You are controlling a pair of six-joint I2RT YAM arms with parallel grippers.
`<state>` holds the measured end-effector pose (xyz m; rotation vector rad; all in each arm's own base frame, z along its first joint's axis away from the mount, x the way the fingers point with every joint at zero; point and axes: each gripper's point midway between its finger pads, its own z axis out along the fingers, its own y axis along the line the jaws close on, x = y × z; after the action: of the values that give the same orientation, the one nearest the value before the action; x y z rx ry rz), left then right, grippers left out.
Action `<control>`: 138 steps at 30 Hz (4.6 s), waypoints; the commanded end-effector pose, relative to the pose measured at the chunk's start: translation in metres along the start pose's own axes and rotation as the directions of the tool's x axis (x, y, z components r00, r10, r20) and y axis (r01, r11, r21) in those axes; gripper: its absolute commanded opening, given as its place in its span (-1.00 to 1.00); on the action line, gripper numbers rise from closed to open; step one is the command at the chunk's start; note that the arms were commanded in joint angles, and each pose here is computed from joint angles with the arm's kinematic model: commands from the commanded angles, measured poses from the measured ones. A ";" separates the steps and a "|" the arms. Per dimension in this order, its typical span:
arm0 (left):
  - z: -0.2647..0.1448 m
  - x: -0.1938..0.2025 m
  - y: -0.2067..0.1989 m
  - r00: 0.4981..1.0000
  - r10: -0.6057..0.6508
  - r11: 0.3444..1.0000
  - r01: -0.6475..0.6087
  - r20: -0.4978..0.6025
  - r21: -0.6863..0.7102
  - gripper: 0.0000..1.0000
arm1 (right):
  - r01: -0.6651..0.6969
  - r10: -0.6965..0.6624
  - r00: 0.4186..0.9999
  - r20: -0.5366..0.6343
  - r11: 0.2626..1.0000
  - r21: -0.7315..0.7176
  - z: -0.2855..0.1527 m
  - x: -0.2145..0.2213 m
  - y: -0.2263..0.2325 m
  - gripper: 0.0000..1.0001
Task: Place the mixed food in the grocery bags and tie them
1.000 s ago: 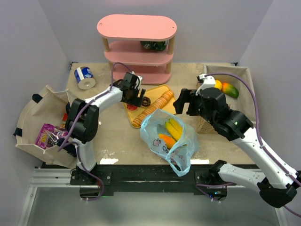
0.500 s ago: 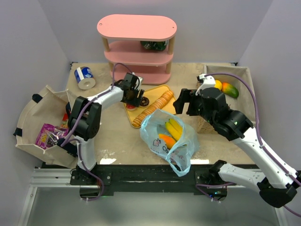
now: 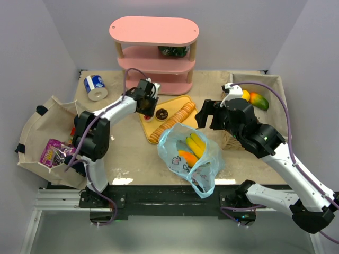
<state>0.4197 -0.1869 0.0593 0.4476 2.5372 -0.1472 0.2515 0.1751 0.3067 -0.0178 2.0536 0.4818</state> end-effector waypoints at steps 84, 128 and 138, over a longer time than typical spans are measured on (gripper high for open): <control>-0.163 -0.132 -0.098 0.823 0.114 0.944 -0.264 0.556 0.197 -0.17 | 0.046 -0.049 0.998 0.038 0.996 0.082 0.019 -0.010 -0.008 0.91; -0.280 0.121 -0.141 0.993 -0.112 0.899 0.088 0.032 0.429 0.94 | -0.196 -0.213 0.762 -0.612 0.825 -0.530 -0.143 0.135 0.070 0.68; -0.267 0.169 -0.108 0.991 -0.096 0.951 0.118 -0.088 0.285 0.91 | -0.151 -0.218 0.761 -0.612 0.857 -0.493 -0.120 0.148 0.075 0.66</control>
<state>0.1183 -0.2025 0.2009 0.4761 2.5774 -0.6297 0.0524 0.2179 0.2618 -0.6669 2.5244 1.1451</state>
